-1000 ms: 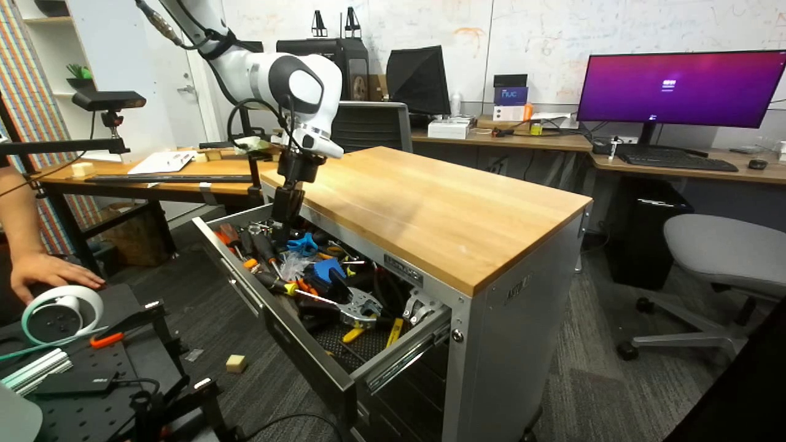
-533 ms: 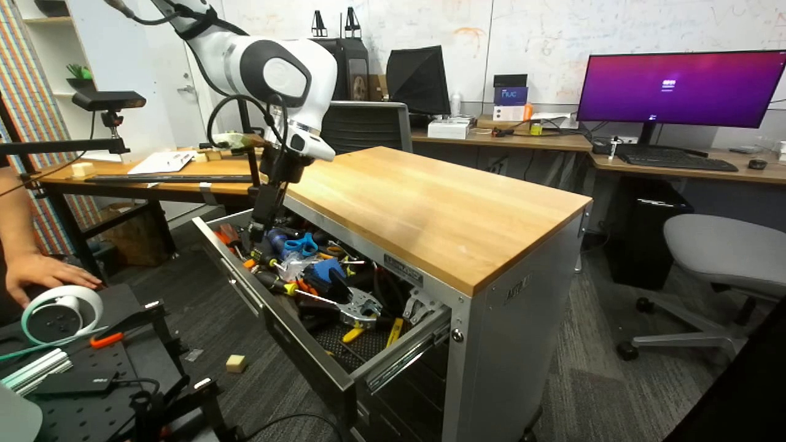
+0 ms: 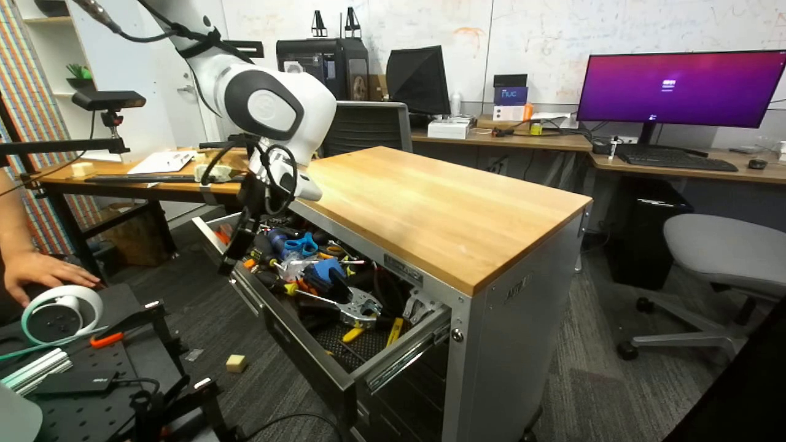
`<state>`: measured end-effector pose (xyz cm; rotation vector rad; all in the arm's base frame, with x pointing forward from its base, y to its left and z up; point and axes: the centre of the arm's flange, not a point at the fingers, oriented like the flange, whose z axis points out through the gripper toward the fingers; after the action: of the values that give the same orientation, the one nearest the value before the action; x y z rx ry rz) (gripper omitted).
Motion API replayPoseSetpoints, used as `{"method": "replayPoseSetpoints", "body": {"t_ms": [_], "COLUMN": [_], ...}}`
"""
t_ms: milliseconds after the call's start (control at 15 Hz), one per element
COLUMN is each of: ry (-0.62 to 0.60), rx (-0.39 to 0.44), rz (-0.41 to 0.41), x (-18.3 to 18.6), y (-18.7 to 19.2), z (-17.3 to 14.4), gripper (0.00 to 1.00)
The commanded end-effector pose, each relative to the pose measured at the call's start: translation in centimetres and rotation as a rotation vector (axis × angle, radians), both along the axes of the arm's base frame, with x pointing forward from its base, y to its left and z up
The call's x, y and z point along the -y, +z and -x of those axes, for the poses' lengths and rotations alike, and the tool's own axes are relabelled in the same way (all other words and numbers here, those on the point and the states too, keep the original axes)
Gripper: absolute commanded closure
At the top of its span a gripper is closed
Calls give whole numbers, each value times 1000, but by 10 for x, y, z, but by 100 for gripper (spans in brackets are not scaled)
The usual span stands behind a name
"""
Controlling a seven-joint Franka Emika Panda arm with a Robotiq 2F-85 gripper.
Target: Put the black screwdriver inside the open drawer and close the drawer
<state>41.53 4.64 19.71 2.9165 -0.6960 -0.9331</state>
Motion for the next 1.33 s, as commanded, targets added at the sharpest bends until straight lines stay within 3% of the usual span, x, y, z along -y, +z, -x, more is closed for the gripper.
{"method": "replayPoseSetpoints", "body": {"t_ms": [0,200,267,800,1267], "ry": [40,61,64,188,210], "rx": [-14,17,34,263,422], "rz": [-5,60,81,240,200], "x": [-10,-21,-26,-62,-76], "y": [-20,-32,-32,-18,-16], "z": [-15,-27,-30,-87,-109], "gripper": [77,98,100,100,100]}}
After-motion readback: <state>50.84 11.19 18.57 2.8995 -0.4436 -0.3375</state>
